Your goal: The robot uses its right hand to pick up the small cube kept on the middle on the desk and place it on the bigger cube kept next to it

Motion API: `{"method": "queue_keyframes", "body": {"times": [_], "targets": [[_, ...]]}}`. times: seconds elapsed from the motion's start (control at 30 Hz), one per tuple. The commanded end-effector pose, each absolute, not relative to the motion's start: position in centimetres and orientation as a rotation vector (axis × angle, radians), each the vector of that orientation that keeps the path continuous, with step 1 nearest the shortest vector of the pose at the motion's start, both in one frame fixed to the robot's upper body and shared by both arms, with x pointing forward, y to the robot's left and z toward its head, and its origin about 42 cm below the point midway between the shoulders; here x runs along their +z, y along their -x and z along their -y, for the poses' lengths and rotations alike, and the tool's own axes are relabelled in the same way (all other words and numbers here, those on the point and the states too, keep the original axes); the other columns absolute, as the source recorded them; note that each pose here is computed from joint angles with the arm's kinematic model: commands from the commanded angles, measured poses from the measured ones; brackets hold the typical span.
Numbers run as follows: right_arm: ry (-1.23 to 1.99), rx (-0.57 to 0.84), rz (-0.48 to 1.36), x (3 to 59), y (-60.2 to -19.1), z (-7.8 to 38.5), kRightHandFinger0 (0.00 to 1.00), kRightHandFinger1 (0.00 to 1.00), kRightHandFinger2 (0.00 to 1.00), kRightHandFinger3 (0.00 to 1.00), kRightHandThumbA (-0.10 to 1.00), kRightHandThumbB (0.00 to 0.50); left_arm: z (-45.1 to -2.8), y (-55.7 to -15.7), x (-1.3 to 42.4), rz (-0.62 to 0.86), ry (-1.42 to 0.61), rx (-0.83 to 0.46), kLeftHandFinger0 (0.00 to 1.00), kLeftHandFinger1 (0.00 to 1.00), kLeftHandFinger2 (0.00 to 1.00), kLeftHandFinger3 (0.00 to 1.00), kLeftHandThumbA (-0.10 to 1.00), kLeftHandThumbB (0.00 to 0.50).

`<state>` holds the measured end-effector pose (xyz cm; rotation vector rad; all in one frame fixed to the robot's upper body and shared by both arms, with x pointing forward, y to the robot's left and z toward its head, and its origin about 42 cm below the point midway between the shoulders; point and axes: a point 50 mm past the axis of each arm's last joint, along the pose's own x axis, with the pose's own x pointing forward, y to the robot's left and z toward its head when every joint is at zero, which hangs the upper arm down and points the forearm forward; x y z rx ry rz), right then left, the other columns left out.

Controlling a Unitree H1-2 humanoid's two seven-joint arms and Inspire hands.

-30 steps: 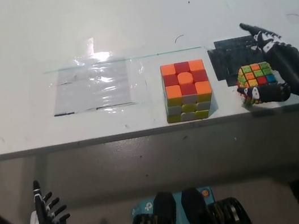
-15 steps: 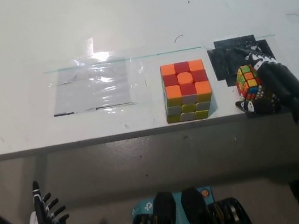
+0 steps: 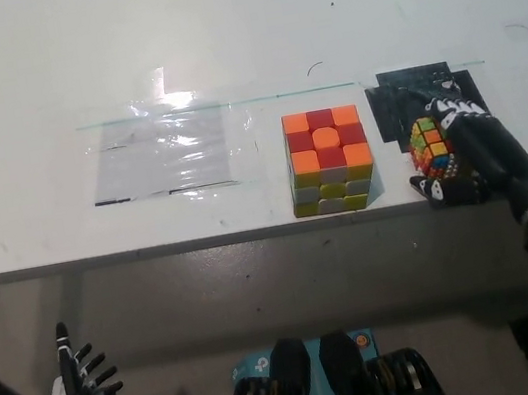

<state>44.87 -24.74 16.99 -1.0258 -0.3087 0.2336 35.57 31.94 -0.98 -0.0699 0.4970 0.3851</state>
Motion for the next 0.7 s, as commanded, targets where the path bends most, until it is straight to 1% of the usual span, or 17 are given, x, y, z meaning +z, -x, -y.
{"method": "queue_keyframes", "body": {"times": [0.0, 0.03, 0.07, 0.1, 0.13, 0.2, 0.27, 0.3, 0.37, 0.4, 0.47, 0.5, 0.53, 0.57, 0.6, 0.63, 0.67], "targets": [[1.172, 0.263, 0.392, 17.6, -45.6, 24.8, 0.92, 1.0, 1.0, 1.0, 0.73, 0.292, -33.1, -36.9, 0.7, -0.425, 0.064, 0.399, 0.66, 0.7, 0.77, 0.84, 1.0, 0.196], [1.185, 0.263, 0.403, 17.6, -45.7, 24.8, 0.74, 0.81, 0.92, 1.0, 0.7, 0.279, -33.2, -36.9, 0.6, -0.417, 0.048, 0.394, 0.62, 0.68, 0.76, 0.84, 1.0, 0.179], [1.2, 0.26, 0.407, 17.9, -46.0, 24.8, 0.47, 0.55, 0.65, 1.0, 0.59, 0.231, -33.2, -36.9, 0.6, -0.419, 0.053, 0.391, 0.65, 0.69, 0.76, 0.84, 1.0, 0.162], [1.202, 0.26, 0.408, 17.9, -46.0, 24.8, 0.37, 0.45, 0.52, 1.0, 0.57, 0.204, -33.2, -36.8, 0.7, -0.419, 0.053, 0.39, 0.69, 0.72, 0.79, 0.85, 1.0, 0.146], [1.237, 0.246, 0.456, 18.0, -46.2, 24.7, 0.12, 0.24, 0.35, 1.0, 0.52, 0.184, -33.2, -36.9, 0.5, -0.42, 0.054, 0.389, 0.7, 0.73, 0.79, 0.86, 1.0, 0.155], [1.283, 0.237, 0.496, 18.2, -46.3, 24.7, 0.0, 0.08, 0.22, 1.0, 0.47, 0.108, -33.2, -36.9, 0.4, -0.417, 0.05, 0.389, 0.68, 0.72, 0.79, 0.86, 1.0, 0.144], [1.305, 0.209, 0.555, 18.1, -46.6, 24.7, 0.0, 0.0, 0.09, 1.0, 0.22, 0.005, -33.2, -36.9, 0.4, -0.412, 0.06, 0.395, 0.65, 0.69, 0.78, 0.83, 1.0, 0.137], [1.301, 0.199, 0.569, 18.0, -46.6, 24.7, 0.0, 0.0, 0.09, 1.0, 0.02, 0.0, -33.2, -36.8, 0.4, -0.413, 0.059, 0.396, 0.62, 0.68, 0.79, 0.84, 1.0, 0.141], [1.309, 0.185, 0.579, 18.1, -46.8, 24.7, 0.0, 0.02, 0.04, 1.0, -0.1, 0.025, -33.3, -36.7, 0.3, -0.408, 0.05, 0.386, 0.62, 0.7, 0.81, 0.85, 1.0, 0.139], [1.322, 0.177, 0.594, 18.2, -46.9, 24.6, 0.0, 0.09, 0.15, 0.81, -0.1, 0.078, -33.2, -36.7, 0.4, -0.409, 0.054, 0.396, 0.61, 0.68, 0.78, 0.83, 1.0, 0.135], [1.335, 0.17, 0.604, 18.3, -47.0, 24.6, 0.0, 0.12, 0.18, 0.54, -0.1, 0.099, -33.3, -36.8, 0.4, -0.408, 0.054, 0.395, 0.62, 0.67, 0.78, 0.83, 1.0, 0.138], [1.353, 0.157, 0.608, 18.3, -47.2, 24.5, 0.0, 0.13, 0.2, 0.3, -0.1, 0.071, -33.3, -36.8, 0.3, -0.41, 0.054, 0.397, 0.64, 0.67, 0.77, 0.85, 1.0, 0.142], [1.359, 0.153, 0.605, 18.2, -47.3, 24.6, 0.0, 0.18, 0.26, 0.19, -0.1, 0.071, -33.3, -36.8, 0.3, -0.407, 0.058, 0.388, 0.66, 0.69, 0.79, 0.88, 1.0, 0.139], [1.36, 0.152, 0.606, 18.2, -47.4, 24.6, 0.0, 0.29, 0.45, 0.12, -0.1, 0.054, -33.3, -36.8, 0.3, -0.409, 0.056, 0.392, 0.65, 0.68, 0.79, 0.87, 1.0, 0.144], [1.357, 0.134, 0.623, 18.4, -47.5, 24.6, 0.0, 0.37, 0.64, 0.14, -0.1, 0.056, -33.2, -37.0, 0.4, -0.406, 0.057, 0.393, 0.63, 0.68, 0.78, 0.86, 1.0, 0.136], [1.349, 0.135, 0.617, 18.4, -47.6, 24.6, 0.0, 0.41, 0.76, 0.18, -0.1, 0.044, -33.3, -36.9, 0.3, -0.403, 0.057, 0.387, 0.61, 0.68, 0.78, 0.86, 1.0, 0.142], [1.349, 0.131, 0.623, 18.4, -47.6, 24.6, 0.0, 0.41, 0.79, 0.21, -0.1, 0.052, -33.3, -36.9, 0.3, -0.403, 0.064, 0.388, 0.6, 0.67, 0.78, 0.86, 1.0, 0.148]]}}
